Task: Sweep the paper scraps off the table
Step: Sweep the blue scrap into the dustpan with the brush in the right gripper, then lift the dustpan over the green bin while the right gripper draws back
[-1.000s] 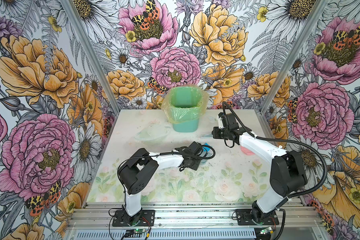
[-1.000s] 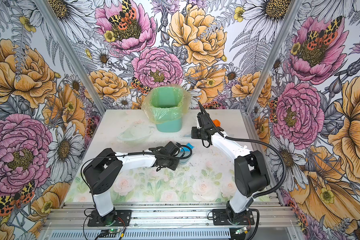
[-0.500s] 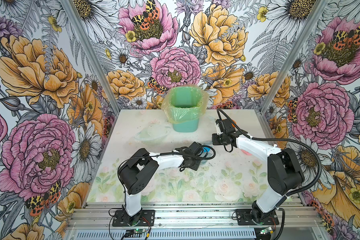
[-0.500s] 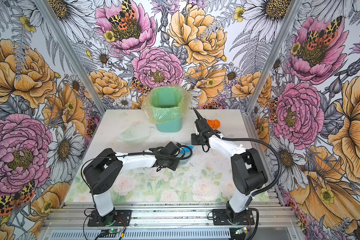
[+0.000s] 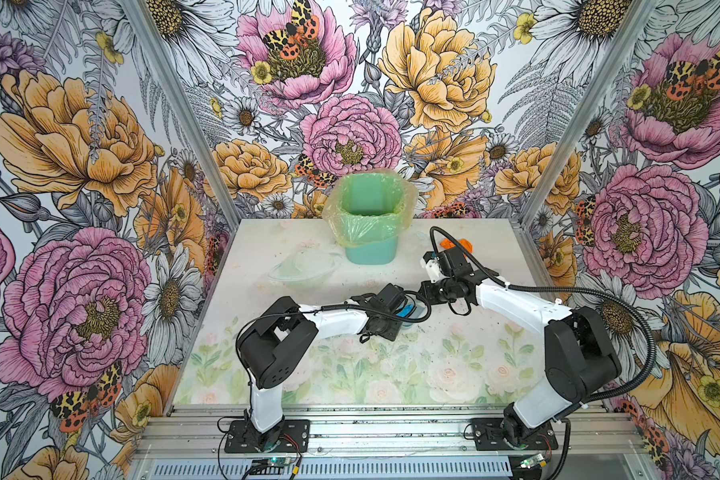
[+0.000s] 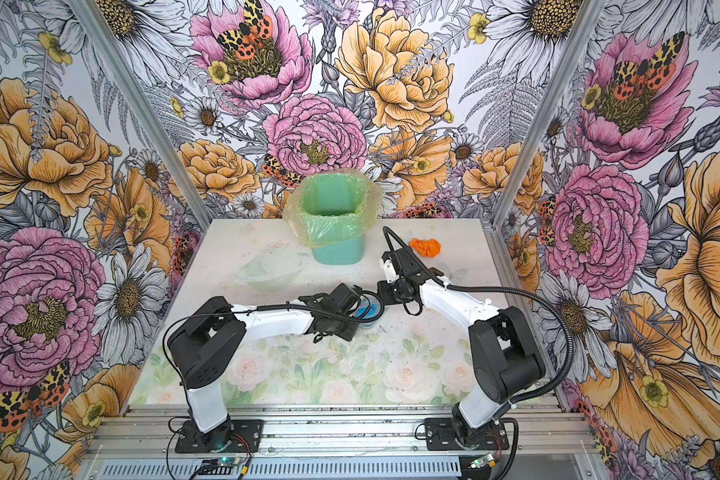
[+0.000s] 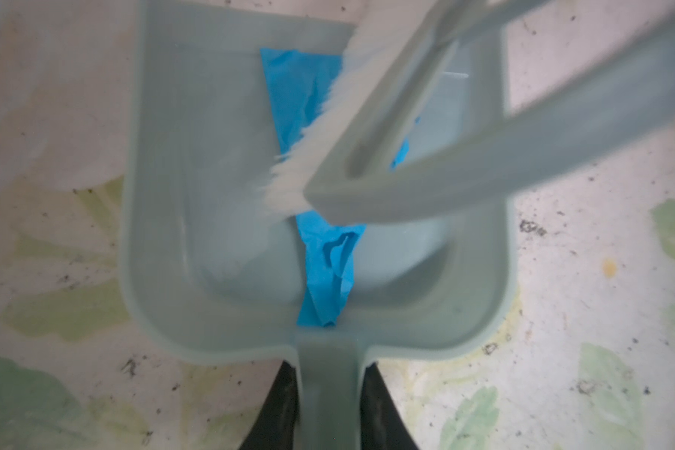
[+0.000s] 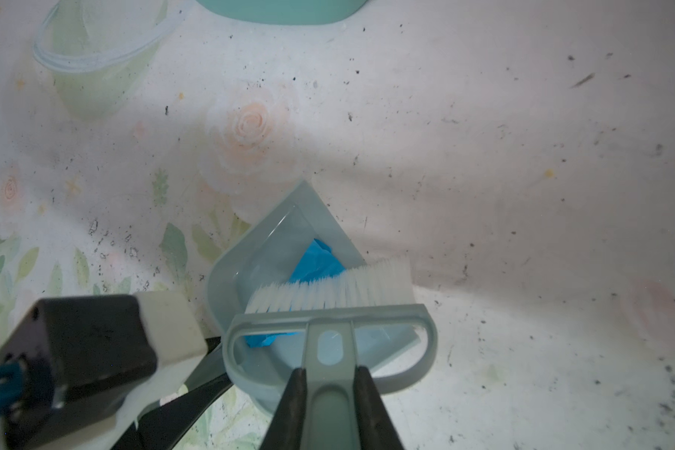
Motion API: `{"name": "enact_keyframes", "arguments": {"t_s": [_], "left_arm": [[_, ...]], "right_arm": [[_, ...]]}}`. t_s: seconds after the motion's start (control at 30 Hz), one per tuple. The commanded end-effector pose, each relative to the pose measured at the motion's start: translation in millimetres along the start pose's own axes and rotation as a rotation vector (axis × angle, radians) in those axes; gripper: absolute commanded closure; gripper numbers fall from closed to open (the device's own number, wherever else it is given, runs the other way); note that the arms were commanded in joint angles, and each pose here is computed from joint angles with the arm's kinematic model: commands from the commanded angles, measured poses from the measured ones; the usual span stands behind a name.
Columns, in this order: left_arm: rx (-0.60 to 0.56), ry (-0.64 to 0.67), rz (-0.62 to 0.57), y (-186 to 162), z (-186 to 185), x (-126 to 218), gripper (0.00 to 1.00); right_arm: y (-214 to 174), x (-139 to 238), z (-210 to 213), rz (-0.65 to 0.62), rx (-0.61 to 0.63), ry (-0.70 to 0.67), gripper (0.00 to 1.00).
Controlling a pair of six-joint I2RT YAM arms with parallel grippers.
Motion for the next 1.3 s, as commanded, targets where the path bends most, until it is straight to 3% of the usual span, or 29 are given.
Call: {"name": "enact_keyframes", "arguments": {"t_s": [0.0,0.17,0.53,0.63,0.9,1.27], "left_arm": [[-0.009,0.01,0.005,-1,-3,-2,1.0],[-0.022,0.004,-0.011,1,-6,1,1.0],[-0.079,0.008,-0.04,13,-14,18,1.0],[-0.127,0.053,-0.033,23,-15,31,1.0],[-0.159,-0.004,-0.136,60,-33,92,1.0],[-0.231,-0.047,-0.197,102,-47,151,1.0]], "right_arm": [[-1,20,6,-0.018,0.031,-0.007,1.0],[15,43,-16,-0.099,-0.003,-0.124,1.0],[28,82,-54,-0.206,-0.092,-0.203,1.0],[24,99,-69,-0.241,-0.124,-0.248,1.0],[3,134,-110,-0.316,-0.292,-0.364,1.0],[-18,130,-126,-0.294,-0.376,-0.391,1.0]]}}
Point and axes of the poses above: each gripper's point midway between its finger pads, its own x axis back along the fingers, its own z axis along the line the jaws close on, y = z × x, the point moved 2 cm from there along x, back along the fingers, and after that the axes turned 10 degrees about x, right-handed, at the moved point
